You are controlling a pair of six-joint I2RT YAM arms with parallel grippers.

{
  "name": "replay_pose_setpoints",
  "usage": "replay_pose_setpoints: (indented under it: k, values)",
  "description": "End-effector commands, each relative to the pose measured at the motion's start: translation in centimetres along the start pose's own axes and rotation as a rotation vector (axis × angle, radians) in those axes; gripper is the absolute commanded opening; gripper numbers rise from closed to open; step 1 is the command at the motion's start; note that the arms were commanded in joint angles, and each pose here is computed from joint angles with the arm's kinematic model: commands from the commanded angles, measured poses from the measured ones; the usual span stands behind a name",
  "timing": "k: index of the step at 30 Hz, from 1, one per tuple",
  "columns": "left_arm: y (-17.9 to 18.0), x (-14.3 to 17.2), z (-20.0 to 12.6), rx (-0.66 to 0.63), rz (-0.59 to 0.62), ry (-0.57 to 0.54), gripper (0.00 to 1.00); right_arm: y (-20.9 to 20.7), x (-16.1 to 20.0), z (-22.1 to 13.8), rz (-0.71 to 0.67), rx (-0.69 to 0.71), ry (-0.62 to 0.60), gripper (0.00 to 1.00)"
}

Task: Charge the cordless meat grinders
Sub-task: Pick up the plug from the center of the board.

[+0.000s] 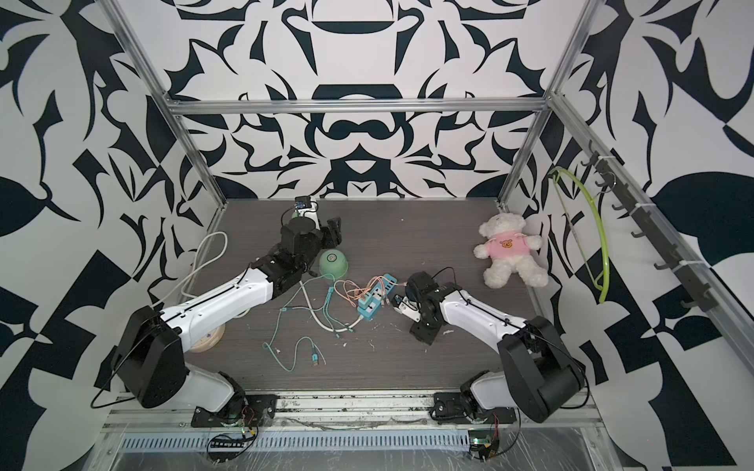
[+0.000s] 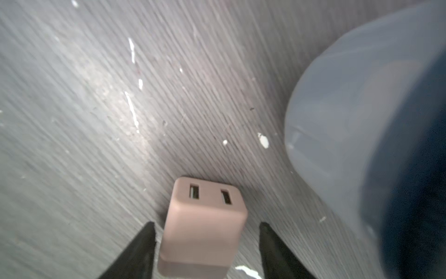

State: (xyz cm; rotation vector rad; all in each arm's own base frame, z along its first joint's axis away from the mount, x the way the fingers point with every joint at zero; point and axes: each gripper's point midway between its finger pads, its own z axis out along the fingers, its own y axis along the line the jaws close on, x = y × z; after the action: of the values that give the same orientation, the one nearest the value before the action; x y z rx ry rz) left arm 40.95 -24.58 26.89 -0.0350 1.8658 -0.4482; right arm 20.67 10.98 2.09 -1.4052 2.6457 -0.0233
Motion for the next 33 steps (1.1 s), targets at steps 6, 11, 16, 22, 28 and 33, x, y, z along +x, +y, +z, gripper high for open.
replay_pose_setpoints:
  k: [6, 11, 16, 22, 28, 33]
  values:
    - [0.0, -1.0, -0.7, -0.002, 0.025, -0.021, 0.68, 0.2, -0.5, 0.4, 0.004, -0.005, -0.03, 0.39]
    - [0.0, -0.8, -1.0, 0.002, 0.033, 0.005, 0.68, 0.4, -1.3, -1.3, -0.011, 0.004, -0.112, 0.2]
    - [-1.6, -0.5, -2.1, 0.084, 0.06, 0.09, 0.68, 0.0, -5.0, -6.9, 0.0, 0.046, -0.382, 0.08]
    - [-6.5, 0.4, -5.1, 0.364, 0.092, 0.281, 0.67, -1.1, -10.0, -14.1, -0.034, 0.118, -0.711, 0.0]
    - [-11.8, 2.2, -9.2, 0.703, 0.034, 0.519, 0.66, -2.0, -14.2, -19.7, -0.103, 0.184, -0.939, 0.0]
    - [-13.2, 3.8, -10.2, 0.812, -0.046, 0.646, 0.65, -2.5, -16.1, -22.4, -0.131, 0.206, -1.023, 0.0]
